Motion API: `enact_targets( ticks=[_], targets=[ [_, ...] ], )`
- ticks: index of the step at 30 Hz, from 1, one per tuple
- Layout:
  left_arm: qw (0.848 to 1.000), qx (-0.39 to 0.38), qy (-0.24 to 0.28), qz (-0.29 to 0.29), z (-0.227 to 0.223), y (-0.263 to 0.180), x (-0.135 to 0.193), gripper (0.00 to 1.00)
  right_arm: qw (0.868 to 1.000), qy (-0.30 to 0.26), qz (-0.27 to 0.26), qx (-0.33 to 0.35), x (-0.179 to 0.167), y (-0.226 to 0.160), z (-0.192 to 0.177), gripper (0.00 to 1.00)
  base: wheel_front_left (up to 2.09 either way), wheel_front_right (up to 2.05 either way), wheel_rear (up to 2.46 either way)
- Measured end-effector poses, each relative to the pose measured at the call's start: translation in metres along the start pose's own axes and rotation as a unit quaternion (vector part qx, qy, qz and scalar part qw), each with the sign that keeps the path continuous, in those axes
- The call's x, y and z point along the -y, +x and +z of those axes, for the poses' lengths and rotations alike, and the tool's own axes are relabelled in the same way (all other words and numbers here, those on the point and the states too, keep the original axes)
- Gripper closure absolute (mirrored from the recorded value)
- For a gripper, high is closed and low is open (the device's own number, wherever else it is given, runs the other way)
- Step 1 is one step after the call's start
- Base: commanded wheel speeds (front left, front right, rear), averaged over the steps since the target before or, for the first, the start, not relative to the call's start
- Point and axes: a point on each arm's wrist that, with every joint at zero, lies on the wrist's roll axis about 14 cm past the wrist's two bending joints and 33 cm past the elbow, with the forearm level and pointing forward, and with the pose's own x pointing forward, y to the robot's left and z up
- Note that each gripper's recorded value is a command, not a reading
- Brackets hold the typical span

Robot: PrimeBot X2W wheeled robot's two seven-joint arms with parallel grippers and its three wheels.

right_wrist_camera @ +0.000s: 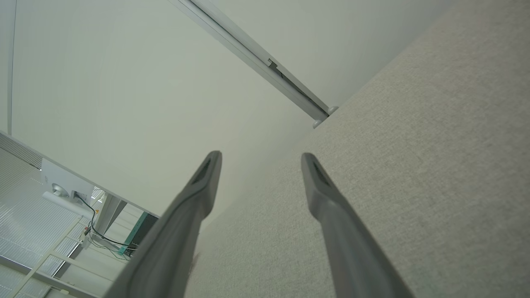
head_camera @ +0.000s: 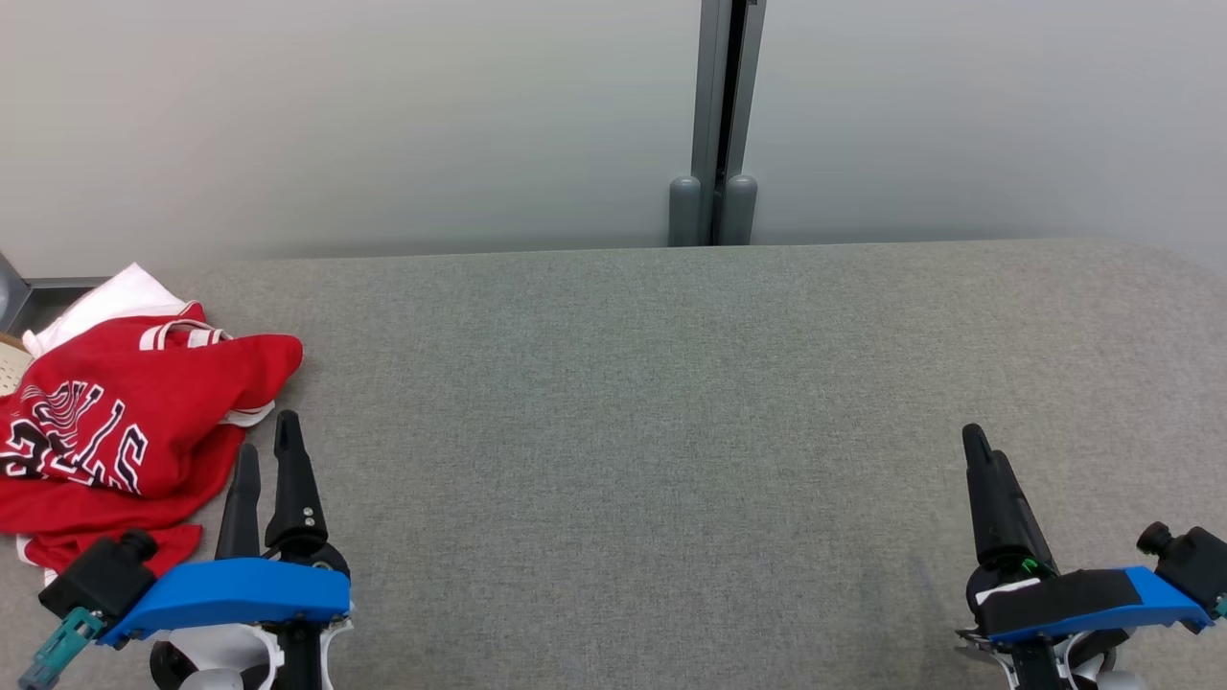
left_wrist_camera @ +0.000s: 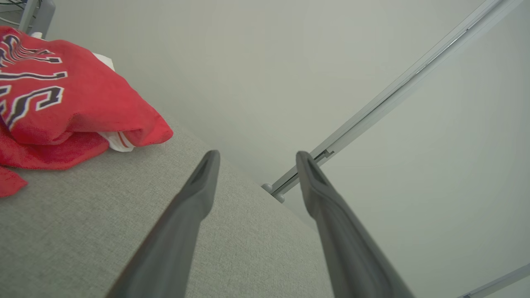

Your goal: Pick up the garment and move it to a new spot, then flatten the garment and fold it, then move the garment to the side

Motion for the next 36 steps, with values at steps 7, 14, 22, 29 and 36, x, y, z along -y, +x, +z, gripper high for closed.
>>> enact_targets(
  ticks=[7, 14, 22, 29, 36],
  targets=[
    [0.998, 0.007, 0.055, 0.000, 0.001, 0.000, 0.000, 0.00, 0.999, -0.048, 0.011, 0.002, -0.005, 0.002, 0.000, 0.00, 0.00, 0.00, 0.00],
    [0.995, 0.012, 0.099, -0.010, 0.002, 0.000, 0.004, 0.00, 0.996, -0.087, 0.019, 0.004, -0.009, 0.002, -0.002, 0.00, 0.00, 0.00, 0.00],
    [0.990, 0.011, 0.140, -0.017, -0.002, -0.002, 0.004, 0.00, 0.991, -0.128, 0.026, 0.006, -0.011, 0.002, -0.003, 0.00, 0.00, 0.00, 0.00],
    [0.984, 0.012, 0.178, -0.019, -0.004, -0.003, 0.002, 0.00, 0.986, -0.161, 0.035, 0.009, -0.015, 0.003, -0.004, 0.00, 0.00, 0.00, 0.00],
    [0.977, 0.011, 0.213, -0.024, -0.006, -0.004, 0.003, 0.00, 0.980, -0.192, 0.044, 0.010, -0.019, 0.003, -0.005, 0.00, 0.00, 0.00, 0.00]
  ],
)
